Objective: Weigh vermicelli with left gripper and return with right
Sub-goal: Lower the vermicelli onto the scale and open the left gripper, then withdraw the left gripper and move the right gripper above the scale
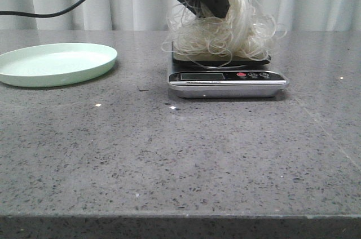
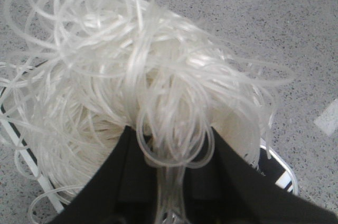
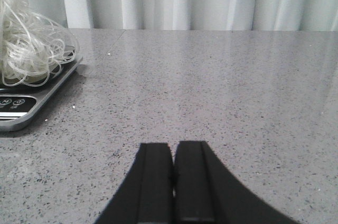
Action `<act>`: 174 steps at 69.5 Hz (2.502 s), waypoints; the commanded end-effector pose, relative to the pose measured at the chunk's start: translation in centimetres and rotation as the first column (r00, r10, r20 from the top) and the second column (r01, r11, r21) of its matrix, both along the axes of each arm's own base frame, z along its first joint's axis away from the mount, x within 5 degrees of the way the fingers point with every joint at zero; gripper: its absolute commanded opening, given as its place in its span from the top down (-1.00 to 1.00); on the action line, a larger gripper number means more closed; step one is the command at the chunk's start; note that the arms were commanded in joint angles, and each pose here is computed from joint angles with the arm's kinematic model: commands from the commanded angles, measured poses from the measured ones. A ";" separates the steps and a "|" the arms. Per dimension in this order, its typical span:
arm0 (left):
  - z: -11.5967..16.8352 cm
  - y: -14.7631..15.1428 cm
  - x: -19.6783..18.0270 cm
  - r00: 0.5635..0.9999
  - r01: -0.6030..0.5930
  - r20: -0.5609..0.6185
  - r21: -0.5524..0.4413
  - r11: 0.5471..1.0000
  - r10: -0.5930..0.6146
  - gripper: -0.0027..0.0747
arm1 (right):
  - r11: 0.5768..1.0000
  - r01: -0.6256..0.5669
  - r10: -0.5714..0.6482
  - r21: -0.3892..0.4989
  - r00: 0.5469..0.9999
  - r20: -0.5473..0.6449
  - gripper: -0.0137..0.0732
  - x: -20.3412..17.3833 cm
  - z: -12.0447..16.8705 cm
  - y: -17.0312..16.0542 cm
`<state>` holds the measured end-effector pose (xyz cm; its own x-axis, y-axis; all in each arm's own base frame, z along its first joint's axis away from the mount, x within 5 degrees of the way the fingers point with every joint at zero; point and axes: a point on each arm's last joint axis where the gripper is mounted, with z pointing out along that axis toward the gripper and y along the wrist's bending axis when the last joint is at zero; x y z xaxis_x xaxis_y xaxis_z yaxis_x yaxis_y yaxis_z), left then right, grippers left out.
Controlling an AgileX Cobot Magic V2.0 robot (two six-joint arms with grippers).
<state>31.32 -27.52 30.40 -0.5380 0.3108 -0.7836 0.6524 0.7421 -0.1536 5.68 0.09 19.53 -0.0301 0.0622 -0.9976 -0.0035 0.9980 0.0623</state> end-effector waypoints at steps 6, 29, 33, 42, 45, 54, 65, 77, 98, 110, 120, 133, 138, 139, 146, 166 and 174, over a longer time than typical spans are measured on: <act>3.4 0.1 -0.4 0.996 -0.002 0.092 -0.084 0.996 0.010 -0.04 | 1.000 0.022 -0.021 -0.007 0.994 0.105 0.34 -0.2 1.1 -0.2; 5.3 1.1 -1.8 0.996 0.017 0.086 -0.076 0.997 -0.011 -0.48 | 1.000 0.022 -0.021 -0.007 0.994 0.105 0.34 -0.2 1.1 -0.2; 5.9 1.4 -2.2 0.994 0.023 0.104 -0.067 0.998 -0.016 -0.48 | 1.000 0.022 -0.021 -0.007 0.994 0.105 0.34 -0.2 1.1 -0.2; 7.8 2.5 -3.3 0.990 0.032 0.136 -0.069 0.997 -0.023 -0.48 | 1.000 0.022 -0.021 -0.007 0.994 0.105 0.34 -0.2 1.1 -0.2; 8.7 3.0 -3.8 0.988 0.033 0.151 -0.077 0.996 -0.021 -0.48 | 1.000 0.022 -0.021 -0.007 0.994 0.105 0.34 -0.2 1.1 -0.2; 10.9 4.7 -5.0 0.979 0.029 0.202 -0.075 0.997 -0.014 -0.48 | 1.000 0.022 -0.021 -0.006 0.994 0.107 0.34 -0.2 1.1 -0.2; 13.5 8.2 -6.3 0.970 -0.021 0.239 -0.088 0.996 0.041 -0.40 | 1.000 0.024 -0.023 -0.006 0.993 0.118 0.34 -0.2 1.2 -0.2; 14.6 13.3 -8.0 0.946 -0.131 0.282 -0.123 0.984 0.162 -0.20 | 1.000 0.025 -0.025 0.000 0.991 0.129 0.34 -0.2 1.3 -0.2; 12.3 21.4 -13.3 0.844 -0.350 0.374 -0.162 0.923 0.385 0.05 | 0.997 0.020 -0.030 0.074 0.990 0.136 0.34 -0.2 1.4 -0.2; 10.2 24.5 -17.8 0.757 -0.438 0.487 -0.118 0.891 0.437 0.42 | 0.996 0.021 -0.034 0.087 0.988 0.150 0.34 -0.2 1.5 -0.3; 7.8 25.5 -20.6 0.712 -0.466 0.545 -0.107 0.879 0.443 0.58 | 0.996 0.026 -0.042 0.088 0.982 0.185 0.34 -0.3 1.8 -0.3; 4.3 26.0 -22.6 0.683 -0.462 0.579 -0.130 0.877 0.446 0.58 | 0.996 0.030 -0.048 0.088 0.977 0.209 0.34 -0.3 2.1 -0.4; 3.4 26.0 -22.9 0.680 -0.461 0.579 -0.140 0.876 0.450 0.58 | 0.995 0.033 -0.056 0.098 0.969 0.242 0.34 -0.4 2.6 -0.5; 3.3 26.0 -23.1 0.677 -0.459 0.579 -0.148 0.876 0.453 0.58 | 0.994 0.032 -0.057 0.105 0.966 0.251 0.34 -0.5 2.9 -0.5; 2.7 26.0 -23.2 0.681 -0.459 0.575 -0.147 0.876 0.454 0.58 | 0.993 0.023 -0.055 0.116 0.958 0.283 0.34 -0.8 4.3 -0.4; 2.7 26.0 -23.3 0.679 -0.459 0.577 -0.149 0.876 0.454 0.58 | 0.994 -0.010 -0.017 0.109 0.969 0.247 0.34 -0.1 12.1 -0.1; 2.7 26.0 -23.3 0.681 -0.460 0.575 -0.146 0.876 0.453 0.58 | 0.991 -0.063 0.047 0.115 0.989 0.142 0.32 1.9 16.5 0.4</act>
<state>8.04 -1.46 31.57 -0.1546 0.1925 -0.9691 0.2076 0.9653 0.1586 6.18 0.30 32.02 0.1092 0.1711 -0.9792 -0.0492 0.9848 0.1666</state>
